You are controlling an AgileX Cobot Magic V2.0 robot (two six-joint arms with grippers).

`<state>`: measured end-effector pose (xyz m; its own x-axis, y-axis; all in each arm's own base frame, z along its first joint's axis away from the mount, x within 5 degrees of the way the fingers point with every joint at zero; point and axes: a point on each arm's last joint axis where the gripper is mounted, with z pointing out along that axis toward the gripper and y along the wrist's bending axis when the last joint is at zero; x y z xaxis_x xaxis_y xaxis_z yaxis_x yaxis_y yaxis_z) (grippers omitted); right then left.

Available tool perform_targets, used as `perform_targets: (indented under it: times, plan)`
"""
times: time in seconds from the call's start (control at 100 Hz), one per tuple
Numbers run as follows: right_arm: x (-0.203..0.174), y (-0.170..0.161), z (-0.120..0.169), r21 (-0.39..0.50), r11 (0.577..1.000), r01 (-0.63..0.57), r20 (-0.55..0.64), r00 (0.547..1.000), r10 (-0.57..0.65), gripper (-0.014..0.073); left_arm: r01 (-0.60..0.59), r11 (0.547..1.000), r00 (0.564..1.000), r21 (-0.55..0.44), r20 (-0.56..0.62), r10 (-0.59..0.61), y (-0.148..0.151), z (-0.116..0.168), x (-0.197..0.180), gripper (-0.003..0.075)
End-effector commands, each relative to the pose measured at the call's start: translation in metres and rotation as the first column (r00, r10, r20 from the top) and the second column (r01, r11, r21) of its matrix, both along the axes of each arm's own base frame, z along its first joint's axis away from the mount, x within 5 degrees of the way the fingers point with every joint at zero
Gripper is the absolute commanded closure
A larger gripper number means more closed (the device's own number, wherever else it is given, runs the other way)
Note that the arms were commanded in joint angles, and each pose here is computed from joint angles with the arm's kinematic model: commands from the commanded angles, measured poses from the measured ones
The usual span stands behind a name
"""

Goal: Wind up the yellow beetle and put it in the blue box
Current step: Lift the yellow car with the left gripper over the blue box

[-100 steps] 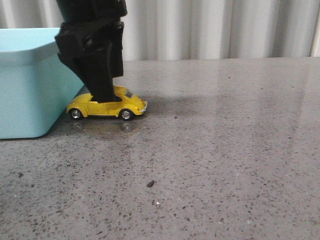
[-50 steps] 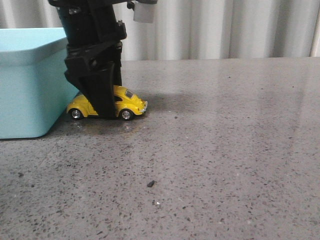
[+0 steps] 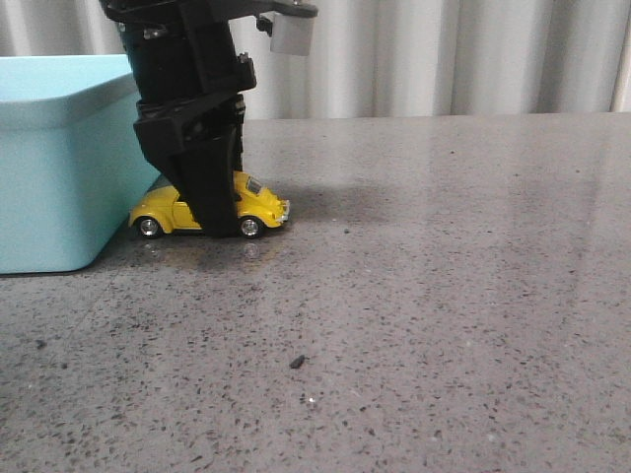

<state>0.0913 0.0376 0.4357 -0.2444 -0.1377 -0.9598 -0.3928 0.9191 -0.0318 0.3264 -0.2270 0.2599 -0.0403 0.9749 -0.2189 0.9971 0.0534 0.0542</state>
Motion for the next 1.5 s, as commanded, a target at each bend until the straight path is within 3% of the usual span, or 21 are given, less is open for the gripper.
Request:
perform_targets:
  times: [0.0, 0.08, 0.22, 0.5, 0.6, 0.76, 0.86, 0.96, 1.18, 1.31, 1.49]
  plan:
    - [-0.001, 0.000, 0.012, 0.029, 1.000, 0.000, 0.083, 0.997, -0.002, 0.0636, -0.008, 0.998, 0.999, -0.067, 0.040, 0.011, 0.000, 0.028, -0.006, 0.0687]
    - [-0.001, 0.000, 0.012, 0.029, 1.000, 0.000, 0.083, 0.997, -0.002, 0.0636, -0.015, 0.996, 1.000, -0.090, 0.025, 0.017, -0.001, 0.031, -0.008, 0.0736]
    - [-0.001, 0.000, 0.012, 0.029, 1.000, 0.000, 0.082, 0.997, -0.002, 0.0636, -0.018, 0.984, 0.999, -0.176, 0.030, 0.023, -0.008, 0.053, -0.008, 0.0741]
    - [-0.001, 0.000, 0.011, 0.023, 1.000, -0.001, 0.067, 0.998, 0.000, 0.0636, -0.056, 0.920, 0.961, -0.388, 0.228, 0.155, -0.011, 0.147, -0.002, 0.0741]
    - [-0.001, 0.000, 0.011, 0.023, 1.000, -0.001, 0.065, 0.998, 0.000, 0.0636, -0.103, 0.901, 0.911, -0.422, 0.324, 0.255, 0.000, 0.181, 0.000, 0.0741]
    - [-0.001, 0.000, 0.010, 0.021, 1.000, -0.001, 0.061, 0.998, 0.000, 0.0636, -0.254, 0.839, 0.834, -0.482, 0.330, 0.442, 0.034, 0.210, 0.008, 0.0741]
    - [-0.001, 0.000, 0.010, 0.021, 1.000, -0.002, 0.058, 0.998, 0.001, 0.0636, -0.391, 0.759, 0.751, -0.521, 0.296, 0.590, 0.065, 0.220, 0.014, 0.0741]
    - [-0.001, 0.000, 0.010, 0.021, 1.000, -0.002, 0.057, 0.998, 0.001, 0.0636, -0.517, 0.642, 0.638, -0.566, 0.246, 0.730, 0.101, 0.230, 0.018, 0.0741]
    - [-0.002, 0.000, 0.010, 0.020, 1.000, -0.002, 0.054, 0.999, 0.001, 0.0636, -0.704, 0.373, 0.413, -0.605, 0.079, 0.907, 0.153, 0.228, 0.031, 0.0741]
    - [-0.002, 0.000, 0.009, 0.018, 1.000, -0.002, 0.050, 0.999, 0.002, 0.0636, -0.770, 0.354, 0.386, -0.531, 0.053, 0.921, 0.164, 0.202, 0.041, 0.0741]
    - [-0.001, 0.000, 0.007, 0.013, 1.000, -0.003, 0.038, 0.999, 0.002, 0.0636, -0.861, 0.366, 0.390, -0.354, 0.003, 0.921, 0.163, 0.145, 0.050, 0.0741]
